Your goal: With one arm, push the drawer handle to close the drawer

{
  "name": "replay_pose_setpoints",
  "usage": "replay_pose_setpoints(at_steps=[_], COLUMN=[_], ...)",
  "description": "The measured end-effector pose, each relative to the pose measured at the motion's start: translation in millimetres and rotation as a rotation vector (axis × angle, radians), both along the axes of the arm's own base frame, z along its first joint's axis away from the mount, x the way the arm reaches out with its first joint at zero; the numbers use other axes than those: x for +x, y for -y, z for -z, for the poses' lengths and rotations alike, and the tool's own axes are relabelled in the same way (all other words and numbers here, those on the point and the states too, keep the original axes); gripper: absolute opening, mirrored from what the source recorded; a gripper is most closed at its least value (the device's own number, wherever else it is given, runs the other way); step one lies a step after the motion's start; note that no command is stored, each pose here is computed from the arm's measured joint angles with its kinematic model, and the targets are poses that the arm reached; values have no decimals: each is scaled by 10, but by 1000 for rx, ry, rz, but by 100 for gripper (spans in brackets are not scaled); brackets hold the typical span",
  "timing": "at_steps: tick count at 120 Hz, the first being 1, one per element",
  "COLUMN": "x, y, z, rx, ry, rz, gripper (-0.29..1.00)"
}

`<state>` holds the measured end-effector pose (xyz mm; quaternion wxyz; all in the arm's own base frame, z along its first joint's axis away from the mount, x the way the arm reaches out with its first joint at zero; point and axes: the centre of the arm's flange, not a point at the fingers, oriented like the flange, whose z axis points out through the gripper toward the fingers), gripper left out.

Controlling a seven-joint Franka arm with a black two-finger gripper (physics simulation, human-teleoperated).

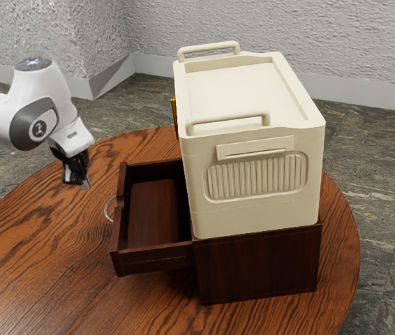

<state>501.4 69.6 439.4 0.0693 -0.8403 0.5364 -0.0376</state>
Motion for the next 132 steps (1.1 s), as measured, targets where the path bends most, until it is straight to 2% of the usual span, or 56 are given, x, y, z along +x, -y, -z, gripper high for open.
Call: replay_pose_setpoints(at_steps=[39,132], x=[-191,-181], y=[144,752], z=[268,309], rx=[-33,-96], ry=[22,99], rz=[60,159], gripper=[-8,-8])
